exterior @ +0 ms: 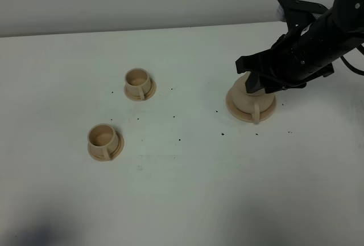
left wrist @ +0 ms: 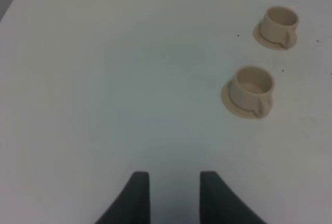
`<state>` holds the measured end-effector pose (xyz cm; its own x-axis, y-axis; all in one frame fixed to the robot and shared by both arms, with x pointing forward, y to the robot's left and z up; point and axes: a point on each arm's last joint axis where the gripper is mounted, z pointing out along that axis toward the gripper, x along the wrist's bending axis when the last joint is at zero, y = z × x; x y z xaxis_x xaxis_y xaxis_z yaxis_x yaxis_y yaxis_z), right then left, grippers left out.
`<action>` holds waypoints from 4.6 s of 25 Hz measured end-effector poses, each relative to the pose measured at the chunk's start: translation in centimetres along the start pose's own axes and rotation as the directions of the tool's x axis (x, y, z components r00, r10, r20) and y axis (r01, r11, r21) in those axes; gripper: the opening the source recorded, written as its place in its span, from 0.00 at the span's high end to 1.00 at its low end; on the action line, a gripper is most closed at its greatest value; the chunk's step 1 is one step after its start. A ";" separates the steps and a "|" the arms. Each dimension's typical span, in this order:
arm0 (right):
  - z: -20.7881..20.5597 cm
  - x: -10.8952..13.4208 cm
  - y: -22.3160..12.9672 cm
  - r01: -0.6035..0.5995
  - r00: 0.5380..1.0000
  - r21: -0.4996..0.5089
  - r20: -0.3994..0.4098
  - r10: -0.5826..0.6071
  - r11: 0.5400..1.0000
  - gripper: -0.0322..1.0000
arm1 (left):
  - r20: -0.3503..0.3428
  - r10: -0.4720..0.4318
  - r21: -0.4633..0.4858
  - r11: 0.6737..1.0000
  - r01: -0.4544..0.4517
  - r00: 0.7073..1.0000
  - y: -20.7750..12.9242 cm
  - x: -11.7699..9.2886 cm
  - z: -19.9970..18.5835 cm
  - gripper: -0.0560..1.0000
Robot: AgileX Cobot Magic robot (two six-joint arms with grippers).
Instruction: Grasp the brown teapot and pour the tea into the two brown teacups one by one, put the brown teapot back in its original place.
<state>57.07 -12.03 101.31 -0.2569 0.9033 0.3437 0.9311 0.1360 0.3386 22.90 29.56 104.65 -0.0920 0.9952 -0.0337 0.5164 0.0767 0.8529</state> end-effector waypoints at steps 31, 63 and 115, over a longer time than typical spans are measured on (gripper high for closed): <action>9.2 -0.8 3.0 -0.137 0.964 0.307 0.262 0.055 0.942 0.63 | -0.001 0.000 0.002 1.000 0.000 1.000 0.0 0.0 0.0 0.68; 10.4 -1.4 3.1 -0.122 0.959 0.283 0.281 0.039 0.951 0.78 | -0.003 0.001 0.002 1.000 -0.001 1.000 0.0 0.0 0.0 0.68; 7.9 -0.1 4.3 0.040 0.944 0.275 0.305 -0.126 0.961 0.84 | -0.003 0.001 0.002 1.000 -0.001 1.000 0.0 0.0 0.0 0.68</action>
<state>63.12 -8.33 95.74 -0.2809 0.9596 0.0141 0.9555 0.2783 0.0978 22.92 29.59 104.62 -0.0936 0.9951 -0.0312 0.5183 0.0755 0.8519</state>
